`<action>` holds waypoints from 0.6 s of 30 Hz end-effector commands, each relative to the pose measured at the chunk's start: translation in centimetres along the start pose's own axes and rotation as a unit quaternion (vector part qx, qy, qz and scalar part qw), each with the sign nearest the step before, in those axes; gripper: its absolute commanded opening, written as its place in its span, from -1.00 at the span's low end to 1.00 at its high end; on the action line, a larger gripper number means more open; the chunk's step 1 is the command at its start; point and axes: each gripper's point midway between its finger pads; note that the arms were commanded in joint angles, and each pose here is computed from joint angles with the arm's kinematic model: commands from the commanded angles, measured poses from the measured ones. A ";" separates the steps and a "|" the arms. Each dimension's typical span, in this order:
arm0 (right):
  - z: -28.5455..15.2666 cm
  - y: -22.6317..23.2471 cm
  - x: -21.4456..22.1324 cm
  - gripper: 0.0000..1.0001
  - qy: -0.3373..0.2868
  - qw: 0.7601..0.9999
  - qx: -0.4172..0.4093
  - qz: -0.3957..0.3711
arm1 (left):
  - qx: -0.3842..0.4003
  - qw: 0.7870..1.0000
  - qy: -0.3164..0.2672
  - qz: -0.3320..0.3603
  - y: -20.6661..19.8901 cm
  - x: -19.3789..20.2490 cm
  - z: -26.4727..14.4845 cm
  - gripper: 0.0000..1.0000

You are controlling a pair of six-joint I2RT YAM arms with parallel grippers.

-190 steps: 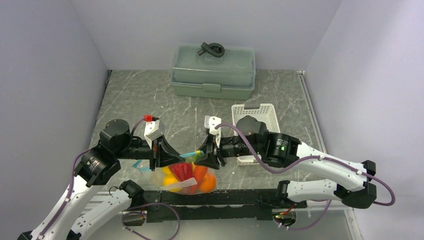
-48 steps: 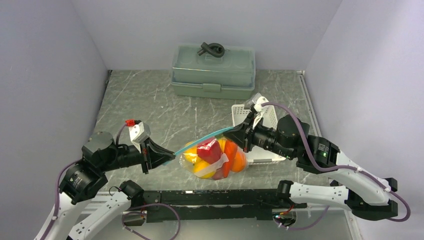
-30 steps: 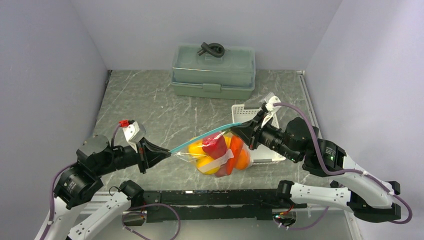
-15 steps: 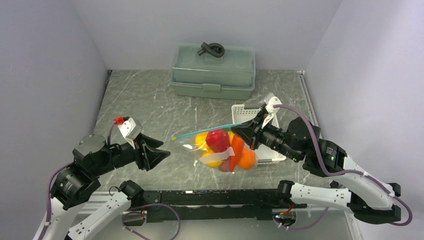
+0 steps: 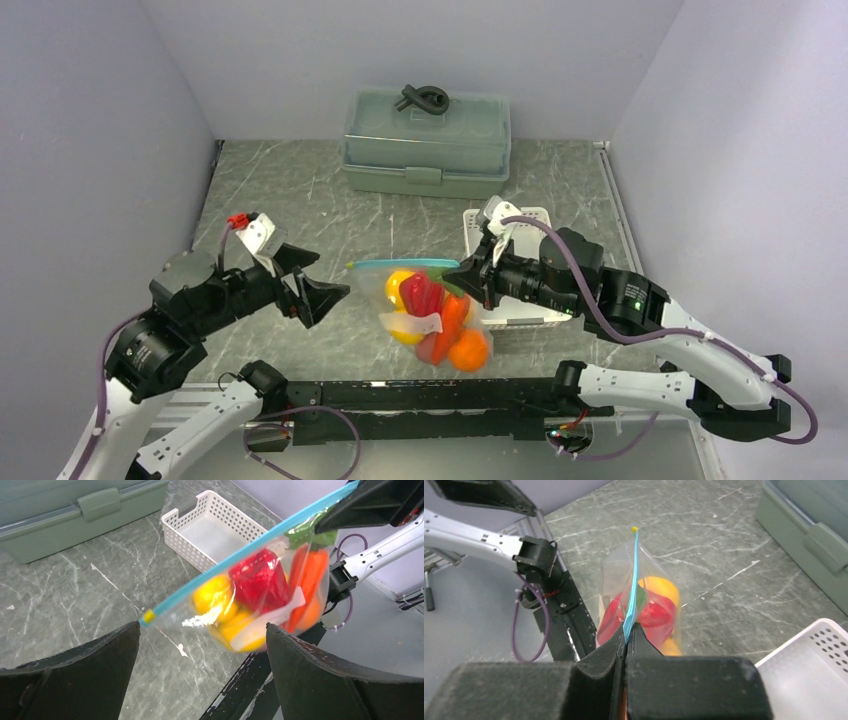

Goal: Place the food in the zip-top bag and seal the zipper
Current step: Zip the zipper food storage bag at the center of the board, then place the zipper food storage bag at the center of the board.

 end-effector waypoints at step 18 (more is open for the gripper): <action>0.8 7.0 -1.1 -1.00 0.001 0.980 -0.200 -0.015 | 0.273 0.960 0.040 0.036 -7.7 0.0 1.9 0.99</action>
Point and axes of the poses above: each gripper's point midway between its finger pads, its own z axis out along the fingers, its own y axis along the line the jaws close on, x = y × z, and after that the axes turned 1 degree about -z, right-handed
